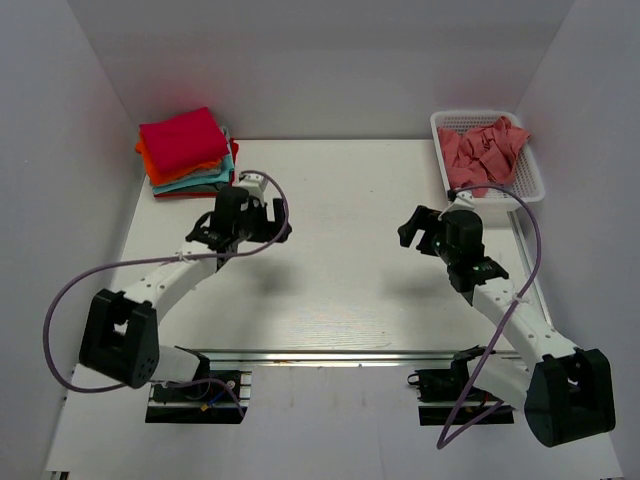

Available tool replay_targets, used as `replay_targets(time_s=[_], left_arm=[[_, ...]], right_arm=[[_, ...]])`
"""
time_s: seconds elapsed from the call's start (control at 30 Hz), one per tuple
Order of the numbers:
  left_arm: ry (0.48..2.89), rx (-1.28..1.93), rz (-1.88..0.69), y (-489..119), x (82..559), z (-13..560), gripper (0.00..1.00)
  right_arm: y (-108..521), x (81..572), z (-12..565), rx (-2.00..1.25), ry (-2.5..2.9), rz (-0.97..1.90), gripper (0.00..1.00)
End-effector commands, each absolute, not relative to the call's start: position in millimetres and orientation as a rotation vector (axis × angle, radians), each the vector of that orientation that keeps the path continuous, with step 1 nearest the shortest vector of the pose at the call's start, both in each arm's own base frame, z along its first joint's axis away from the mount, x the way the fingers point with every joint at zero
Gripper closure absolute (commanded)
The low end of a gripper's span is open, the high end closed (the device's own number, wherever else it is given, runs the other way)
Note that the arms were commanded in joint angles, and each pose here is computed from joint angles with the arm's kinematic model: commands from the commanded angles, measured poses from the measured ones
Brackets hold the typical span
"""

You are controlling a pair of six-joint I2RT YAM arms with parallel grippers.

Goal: Fold and stack the t-shirts
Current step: Put the neatly folded tshirt into the corner of the board with the left arm

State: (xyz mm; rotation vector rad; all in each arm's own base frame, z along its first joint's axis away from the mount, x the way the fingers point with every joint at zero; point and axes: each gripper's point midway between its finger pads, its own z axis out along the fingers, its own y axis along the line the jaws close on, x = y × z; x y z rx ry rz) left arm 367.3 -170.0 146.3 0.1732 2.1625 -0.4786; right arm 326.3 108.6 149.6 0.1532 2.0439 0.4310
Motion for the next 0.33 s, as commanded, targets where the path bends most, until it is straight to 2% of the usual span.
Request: replay_targets(time_s=[0.0, 0.13, 0.3], left_arm=[[2.038, 0.096, -0.419, -157, 358, 184, 0.00], [2.073, 0.117, -0.397, -158, 336, 164, 0.00], [2.085, 0.135, -0.378, -160, 334, 161, 0.00]], right_arm=[[108, 326, 150, 0.141, 2.014, 0.434, 0.09], [109, 321, 136, 0.151, 2.043, 0.442, 0.09], [108, 320, 133, 0.154, 2.033, 0.448, 0.09]])
